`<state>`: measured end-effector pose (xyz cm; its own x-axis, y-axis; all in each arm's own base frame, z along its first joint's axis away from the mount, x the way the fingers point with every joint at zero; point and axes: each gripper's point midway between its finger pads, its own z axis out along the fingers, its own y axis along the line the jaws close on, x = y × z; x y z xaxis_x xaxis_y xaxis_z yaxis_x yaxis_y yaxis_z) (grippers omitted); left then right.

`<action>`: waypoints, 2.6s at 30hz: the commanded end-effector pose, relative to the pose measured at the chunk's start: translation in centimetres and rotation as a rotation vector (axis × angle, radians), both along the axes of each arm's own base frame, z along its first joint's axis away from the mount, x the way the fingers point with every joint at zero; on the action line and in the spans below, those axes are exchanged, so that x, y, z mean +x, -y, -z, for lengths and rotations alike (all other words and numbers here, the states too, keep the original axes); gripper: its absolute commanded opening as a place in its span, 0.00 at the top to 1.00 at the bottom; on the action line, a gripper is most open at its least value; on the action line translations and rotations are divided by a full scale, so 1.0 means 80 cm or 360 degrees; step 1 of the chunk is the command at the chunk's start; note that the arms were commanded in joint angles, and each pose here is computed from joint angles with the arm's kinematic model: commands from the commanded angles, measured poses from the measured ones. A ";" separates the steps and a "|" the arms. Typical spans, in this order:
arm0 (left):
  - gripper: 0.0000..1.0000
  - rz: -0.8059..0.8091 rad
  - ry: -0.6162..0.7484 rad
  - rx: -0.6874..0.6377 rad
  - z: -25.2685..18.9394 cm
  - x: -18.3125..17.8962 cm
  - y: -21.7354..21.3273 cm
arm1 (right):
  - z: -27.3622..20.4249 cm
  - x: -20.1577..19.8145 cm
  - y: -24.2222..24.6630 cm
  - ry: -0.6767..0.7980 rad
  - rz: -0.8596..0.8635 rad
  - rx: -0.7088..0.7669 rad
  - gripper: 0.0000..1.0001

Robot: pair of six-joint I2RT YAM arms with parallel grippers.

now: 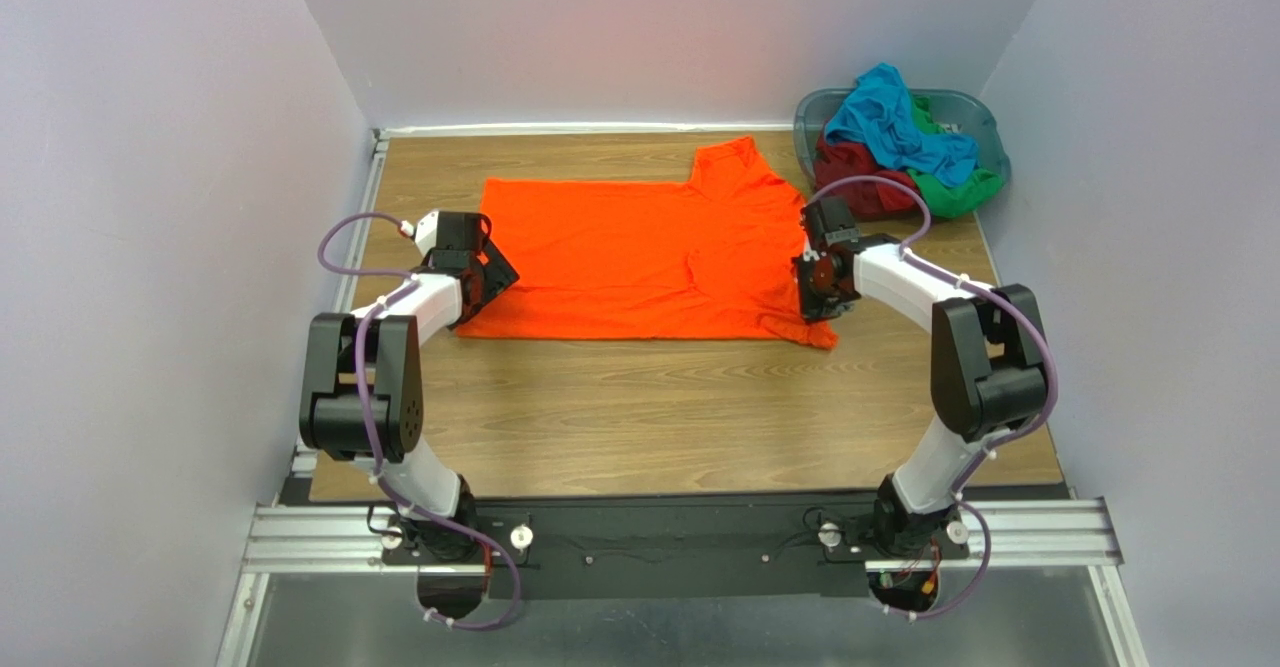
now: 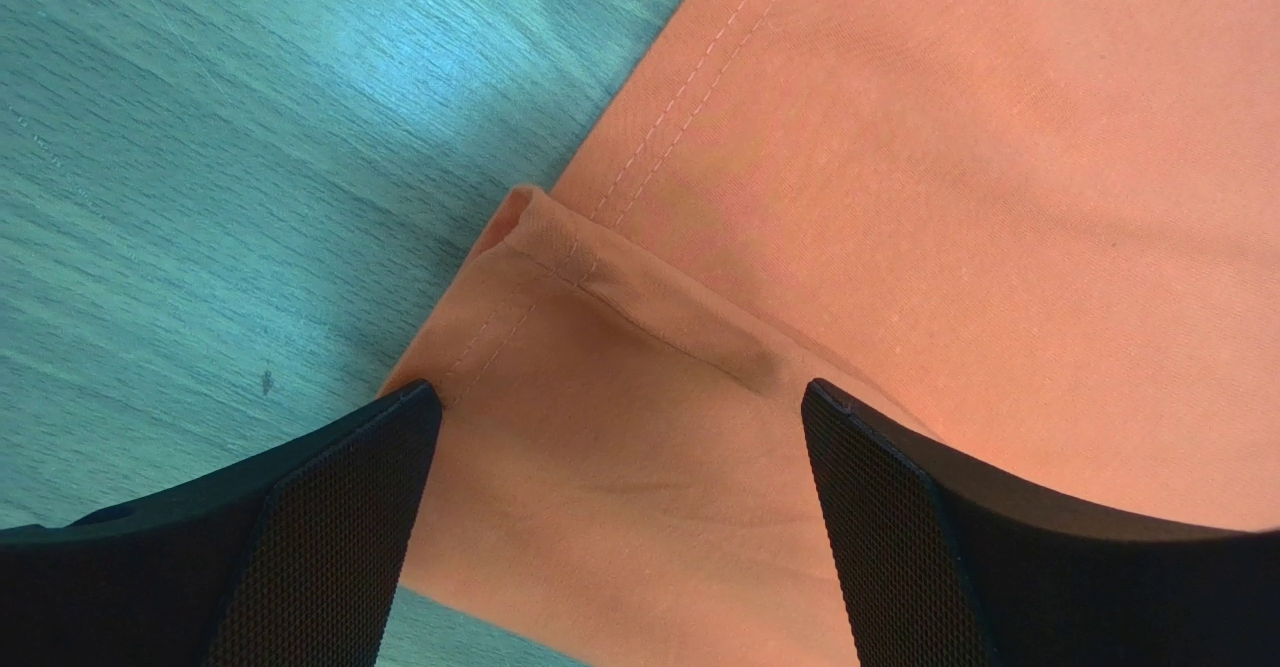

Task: Fold and stack the t-shirts
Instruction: Fold the tshirt

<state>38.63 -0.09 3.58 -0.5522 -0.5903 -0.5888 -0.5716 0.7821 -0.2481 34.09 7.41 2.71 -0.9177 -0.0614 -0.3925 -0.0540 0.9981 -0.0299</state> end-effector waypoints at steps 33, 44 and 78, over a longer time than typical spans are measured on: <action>0.02 0.0150 0.0378 -0.0179 -0.115 0.051 0.046 | -0.094 0.038 -0.099 0.0254 -0.0170 0.0637 0.00; 0.02 0.0212 0.0141 -0.0197 -0.026 0.035 0.066 | 0.006 0.017 -0.076 0.0015 -0.0050 0.0421 0.00; 0.02 -0.0247 -0.0114 -0.0218 0.017 -0.176 0.021 | 0.022 -0.173 -0.051 -0.0291 0.0318 0.0566 0.00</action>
